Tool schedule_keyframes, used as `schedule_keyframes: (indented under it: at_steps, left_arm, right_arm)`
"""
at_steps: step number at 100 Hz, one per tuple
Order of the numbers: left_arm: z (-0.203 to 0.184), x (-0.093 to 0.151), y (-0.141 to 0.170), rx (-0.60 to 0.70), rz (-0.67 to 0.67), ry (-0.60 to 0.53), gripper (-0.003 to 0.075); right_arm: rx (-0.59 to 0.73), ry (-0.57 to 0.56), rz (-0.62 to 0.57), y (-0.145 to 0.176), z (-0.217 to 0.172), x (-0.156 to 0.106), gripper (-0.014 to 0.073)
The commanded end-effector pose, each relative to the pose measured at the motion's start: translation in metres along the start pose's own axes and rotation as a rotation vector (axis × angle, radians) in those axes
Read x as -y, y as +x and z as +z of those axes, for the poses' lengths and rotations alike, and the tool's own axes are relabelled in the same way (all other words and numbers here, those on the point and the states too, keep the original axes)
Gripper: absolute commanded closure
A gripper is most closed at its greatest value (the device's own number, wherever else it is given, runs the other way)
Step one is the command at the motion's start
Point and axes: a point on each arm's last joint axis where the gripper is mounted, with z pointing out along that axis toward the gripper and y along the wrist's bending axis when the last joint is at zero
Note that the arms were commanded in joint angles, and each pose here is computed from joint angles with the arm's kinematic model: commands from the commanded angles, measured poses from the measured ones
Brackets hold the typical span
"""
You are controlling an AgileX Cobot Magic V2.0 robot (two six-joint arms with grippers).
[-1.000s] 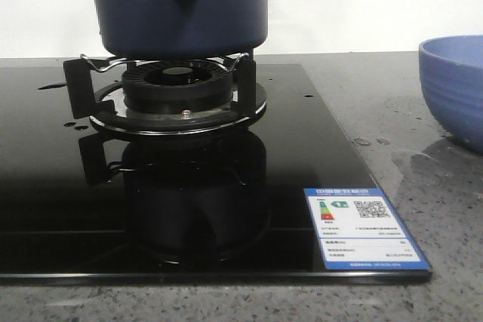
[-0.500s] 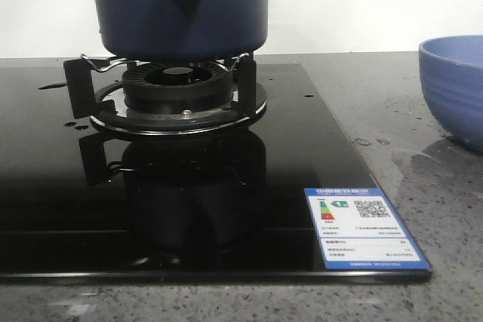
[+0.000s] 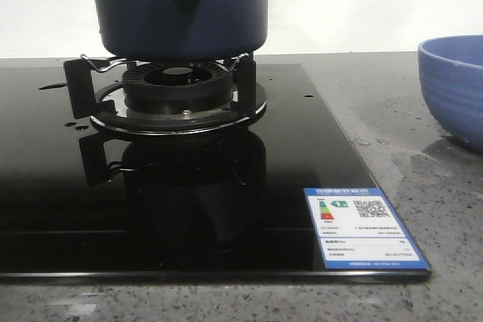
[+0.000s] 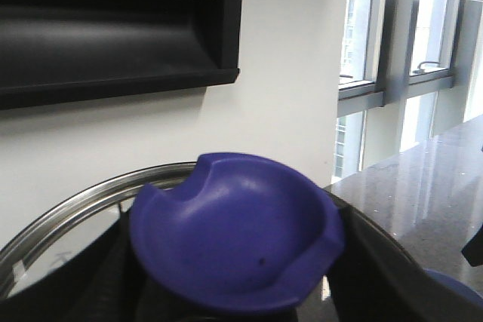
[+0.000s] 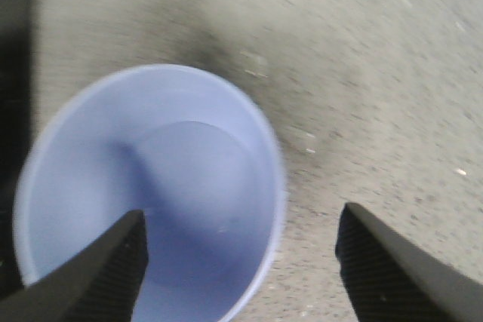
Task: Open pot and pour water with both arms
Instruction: 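Grip the light blue bowl rim with the right gripper and lift it toward the saucepan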
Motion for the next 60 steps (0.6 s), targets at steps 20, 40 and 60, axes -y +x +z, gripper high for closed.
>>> schedule_keyframes:
  at_steps: [20, 40, 60]
  left_arm:
    - [-0.019, 0.021, -0.022, 0.117, 0.015, -0.001, 0.0458]
    - [-0.018, 0.025, -0.022, 0.121, 0.011, 0.024, 0.0458]
    - [-0.018, 0.025, -0.023, 0.132, 0.006, 0.015, 0.0458]
  right_arm:
    - [-0.029, -0.002, 0.072, -0.014, 0.042, 0.008, 0.0116]
    - [-0.129, -0.015, 0.118, -0.018, 0.075, 0.012, 0.0161]
    - [-0.190, -0.041, 0.162, -0.018, 0.093, 0.011, 0.0318]
